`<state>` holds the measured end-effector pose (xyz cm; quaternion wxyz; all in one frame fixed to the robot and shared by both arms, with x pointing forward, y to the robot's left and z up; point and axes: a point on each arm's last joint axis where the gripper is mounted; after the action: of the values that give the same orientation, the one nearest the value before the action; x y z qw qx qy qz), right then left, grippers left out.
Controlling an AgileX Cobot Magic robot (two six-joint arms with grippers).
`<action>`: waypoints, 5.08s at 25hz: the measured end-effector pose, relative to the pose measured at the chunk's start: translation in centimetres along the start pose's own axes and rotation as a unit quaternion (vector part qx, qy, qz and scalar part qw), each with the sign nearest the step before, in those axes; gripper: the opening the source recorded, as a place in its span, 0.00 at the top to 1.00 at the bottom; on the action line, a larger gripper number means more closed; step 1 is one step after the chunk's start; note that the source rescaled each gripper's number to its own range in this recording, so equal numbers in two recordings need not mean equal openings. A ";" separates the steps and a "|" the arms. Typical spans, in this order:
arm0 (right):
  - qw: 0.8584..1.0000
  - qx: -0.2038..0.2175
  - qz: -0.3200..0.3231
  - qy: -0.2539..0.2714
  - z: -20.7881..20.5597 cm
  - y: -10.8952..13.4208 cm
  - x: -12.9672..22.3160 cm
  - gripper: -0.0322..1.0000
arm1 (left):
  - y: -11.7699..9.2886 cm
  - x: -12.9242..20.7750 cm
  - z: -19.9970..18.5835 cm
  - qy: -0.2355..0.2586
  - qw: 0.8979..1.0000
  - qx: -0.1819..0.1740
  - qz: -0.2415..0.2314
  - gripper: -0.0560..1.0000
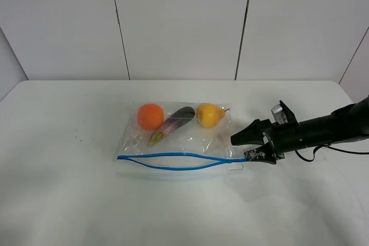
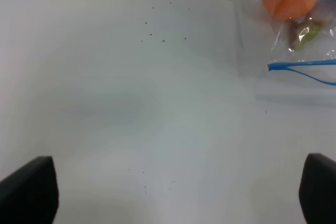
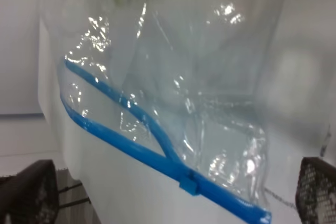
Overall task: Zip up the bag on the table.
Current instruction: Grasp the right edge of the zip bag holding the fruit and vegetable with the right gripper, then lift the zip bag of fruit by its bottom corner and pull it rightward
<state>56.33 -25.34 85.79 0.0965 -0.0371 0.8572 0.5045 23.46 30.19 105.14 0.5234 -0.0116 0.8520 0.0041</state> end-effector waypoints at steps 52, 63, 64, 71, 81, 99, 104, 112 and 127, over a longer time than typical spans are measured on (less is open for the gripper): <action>0.999 -0.016 0.003 -0.030 2.5 0.7 -0.5 0.02 | 0.0 0.0 0.0 0.000 1.000 0.000 0.000 0.00; 1.000 -0.015 0.001 -0.027 2.5 0.7 -0.4 0.51 | 0.0 0.0 0.0 0.000 1.000 0.000 0.000 0.00; 1.000 -0.015 0.000 -0.026 2.5 0.6 -0.4 0.54 | 0.0 0.0 0.0 0.000 1.000 0.000 0.000 0.00; 1.000 -0.015 0.000 -0.025 2.5 0.6 -0.4 0.71 | 0.0 0.0 0.0 0.000 1.000 0.000 0.000 0.00; 1.000 -0.016 0.003 -0.025 2.5 0.7 -0.4 0.84 | 0.0 0.0 0.0 0.000 1.000 0.000 0.000 0.00; 1.000 -0.008 -0.007 -0.025 2.5 0.5 -0.4 0.94 | 0.0 0.0 0.0 0.000 1.000 0.000 0.000 0.00; 1.000 -0.009 0.001 -0.023 2.5 0.5 -0.3 0.94 | 0.0 0.0 0.0 0.000 1.000 0.000 0.000 0.00; 0.998 -0.055 0.017 -0.011 2.5 1.4 -0.1 0.94 | 0.0 0.0 0.0 0.000 1.000 0.000 0.000 0.00; 0.997 -0.069 0.035 -0.025 1.7 2.9 -0.7 0.97 | -0.1 0.0 0.0 0.000 1.000 0.003 -0.002 0.00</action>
<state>56.77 -22.43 87.60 0.0970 -0.0010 0.8187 0.5659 23.46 30.14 105.13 0.5234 -0.0115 0.8520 0.0004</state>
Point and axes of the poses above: a point on each arm's last joint axis where the gripper is mounted, z pointing out along that axis toward the gripper, y along the wrist's bending axis when the last joint is at zero, x = y × z, and after that the axes turned 2 degrees about -z, right-handed
